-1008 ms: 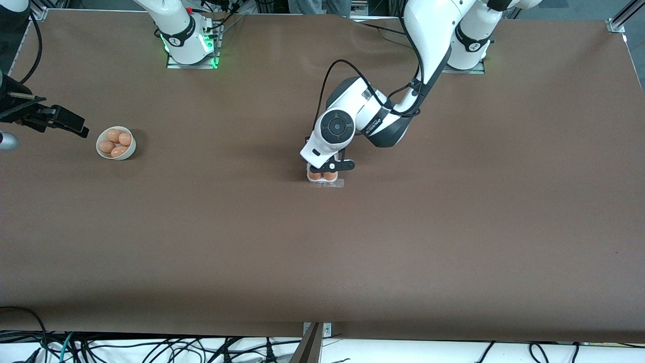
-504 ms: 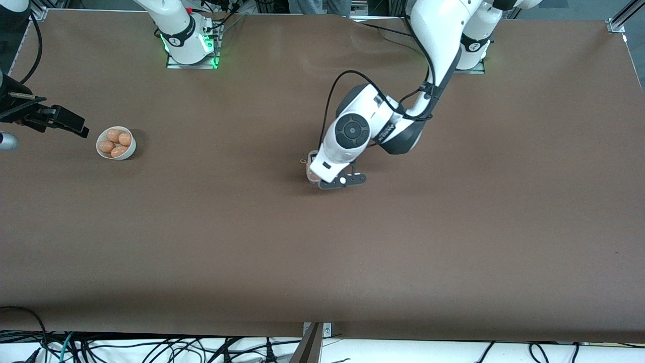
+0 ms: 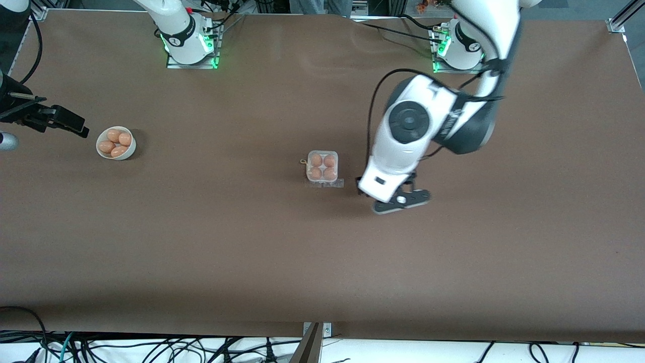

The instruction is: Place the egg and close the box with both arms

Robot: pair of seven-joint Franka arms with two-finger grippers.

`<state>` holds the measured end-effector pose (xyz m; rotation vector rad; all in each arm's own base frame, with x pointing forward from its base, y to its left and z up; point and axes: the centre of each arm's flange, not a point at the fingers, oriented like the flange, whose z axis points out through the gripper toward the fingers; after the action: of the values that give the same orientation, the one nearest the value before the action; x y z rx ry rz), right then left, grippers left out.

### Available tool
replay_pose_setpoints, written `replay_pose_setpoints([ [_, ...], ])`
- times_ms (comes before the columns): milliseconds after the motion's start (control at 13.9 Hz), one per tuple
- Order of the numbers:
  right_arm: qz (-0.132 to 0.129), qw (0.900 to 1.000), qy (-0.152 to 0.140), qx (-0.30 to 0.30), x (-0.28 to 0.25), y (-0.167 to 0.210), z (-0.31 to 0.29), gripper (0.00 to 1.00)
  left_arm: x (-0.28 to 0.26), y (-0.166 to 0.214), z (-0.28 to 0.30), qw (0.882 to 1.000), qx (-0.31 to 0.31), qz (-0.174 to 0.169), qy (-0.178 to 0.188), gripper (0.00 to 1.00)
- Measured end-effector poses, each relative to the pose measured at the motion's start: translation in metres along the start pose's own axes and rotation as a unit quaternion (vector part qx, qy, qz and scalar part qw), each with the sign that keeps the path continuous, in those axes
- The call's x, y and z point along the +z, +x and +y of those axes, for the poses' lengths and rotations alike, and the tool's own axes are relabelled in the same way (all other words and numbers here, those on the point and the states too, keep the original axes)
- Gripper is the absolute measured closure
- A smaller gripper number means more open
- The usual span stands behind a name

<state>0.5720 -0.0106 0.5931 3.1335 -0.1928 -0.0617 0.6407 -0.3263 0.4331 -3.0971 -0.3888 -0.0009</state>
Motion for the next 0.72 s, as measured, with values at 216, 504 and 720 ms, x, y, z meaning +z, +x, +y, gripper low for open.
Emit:
replay_pose_setpoints([
  [216,0.000,1.000,0.000,0.000,0.000,0.000,0.000,0.00,-0.032,0.042,-0.068,0.999,0.025,-0.021,0.015,0.00],
  [504,0.000,1.000,0.000,0.000,0.000,0.000,0.000,0.00,-0.057,0.086,-0.154,0.998,0.062,-0.028,0.013,0.00],
  [720,0.000,1.000,0.000,0.000,0.000,0.000,0.000,0.00,-0.086,0.107,-0.220,0.996,0.087,-0.013,0.004,0.00],
])
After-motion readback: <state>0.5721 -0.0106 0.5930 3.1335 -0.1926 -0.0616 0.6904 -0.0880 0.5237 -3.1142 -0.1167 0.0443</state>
